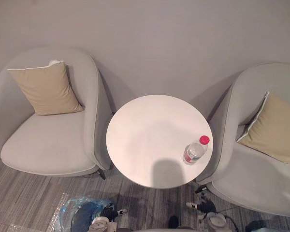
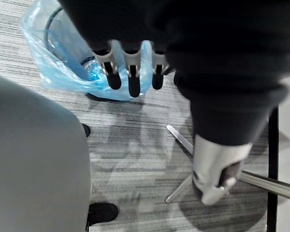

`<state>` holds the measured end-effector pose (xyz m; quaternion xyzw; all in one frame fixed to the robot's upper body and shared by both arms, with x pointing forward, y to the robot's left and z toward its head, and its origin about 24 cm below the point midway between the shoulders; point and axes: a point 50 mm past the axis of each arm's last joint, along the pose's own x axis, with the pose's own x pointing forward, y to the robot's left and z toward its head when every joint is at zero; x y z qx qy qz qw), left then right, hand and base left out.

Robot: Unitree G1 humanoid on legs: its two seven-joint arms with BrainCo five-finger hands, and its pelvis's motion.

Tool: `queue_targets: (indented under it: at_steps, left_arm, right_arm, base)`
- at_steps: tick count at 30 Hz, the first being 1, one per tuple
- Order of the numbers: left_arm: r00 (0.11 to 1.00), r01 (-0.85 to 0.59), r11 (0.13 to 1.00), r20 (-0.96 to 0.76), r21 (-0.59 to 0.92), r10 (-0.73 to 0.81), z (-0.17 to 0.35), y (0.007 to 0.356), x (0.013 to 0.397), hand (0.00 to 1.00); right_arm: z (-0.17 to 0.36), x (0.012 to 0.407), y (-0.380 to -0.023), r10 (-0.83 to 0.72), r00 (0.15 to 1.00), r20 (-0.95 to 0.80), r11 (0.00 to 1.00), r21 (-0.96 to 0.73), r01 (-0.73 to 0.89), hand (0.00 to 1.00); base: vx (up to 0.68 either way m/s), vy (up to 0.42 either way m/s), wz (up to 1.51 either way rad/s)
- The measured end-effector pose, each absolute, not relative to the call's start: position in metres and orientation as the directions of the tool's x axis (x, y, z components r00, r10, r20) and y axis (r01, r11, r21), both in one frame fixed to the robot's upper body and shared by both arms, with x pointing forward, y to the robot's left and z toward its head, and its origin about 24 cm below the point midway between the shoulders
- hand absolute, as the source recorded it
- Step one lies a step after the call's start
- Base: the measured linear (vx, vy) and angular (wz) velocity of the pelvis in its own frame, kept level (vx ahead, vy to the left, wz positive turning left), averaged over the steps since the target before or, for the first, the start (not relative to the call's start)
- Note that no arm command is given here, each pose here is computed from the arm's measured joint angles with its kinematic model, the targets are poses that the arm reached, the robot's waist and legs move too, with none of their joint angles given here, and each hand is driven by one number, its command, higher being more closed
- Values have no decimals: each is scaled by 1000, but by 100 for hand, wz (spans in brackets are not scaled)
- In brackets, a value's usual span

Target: Gather rubbish on tea table into small bin, then transfer packed bag to large trash can.

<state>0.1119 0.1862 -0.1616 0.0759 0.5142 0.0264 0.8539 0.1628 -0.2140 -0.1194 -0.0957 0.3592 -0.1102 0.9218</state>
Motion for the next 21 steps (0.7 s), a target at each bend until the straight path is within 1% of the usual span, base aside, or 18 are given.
queue_targets:
  at_steps: [2,3,5,8,11,15,21]
  left_arm:
    - [475,39,987,-872,158,121,-161,185,113,0]
    - [476,40,987,-871,158,120,-161,185,113,0]
    - [484,41,986,-867,160,121,-160,186,115,0]
    - [484,59,984,-867,167,118,-160,185,114,0]
    - [483,69,983,-868,170,116,-161,185,113,0]
    - [487,73,983,-866,170,114,-160,184,113,0]
    - [493,71,983,-863,168,112,-160,184,114,0]
  right_arm:
    - [-108,173,-214,-275,768,-579,952,-278,131,0]
    - [-106,174,-214,-277,773,-571,951,-279,134,0]
    - [-94,183,-213,-276,818,-505,945,-299,134,0]
    - [-78,190,-213,-286,861,-421,938,-308,160,0]
    - [-69,193,-215,-291,880,-376,927,-337,163,0]
    - [-57,197,-215,-317,897,-308,917,-340,207,0]
    - [-50,201,-218,-365,891,-269,904,-330,270,0]
  base:
    - [-123,-18,7]
    - [-123,-17,1]
    - [-139,-22,-6]
    - [-88,-26,-11]
    - [-12,-8,-3]
    - [28,-5,1]
    - [85,8,0]
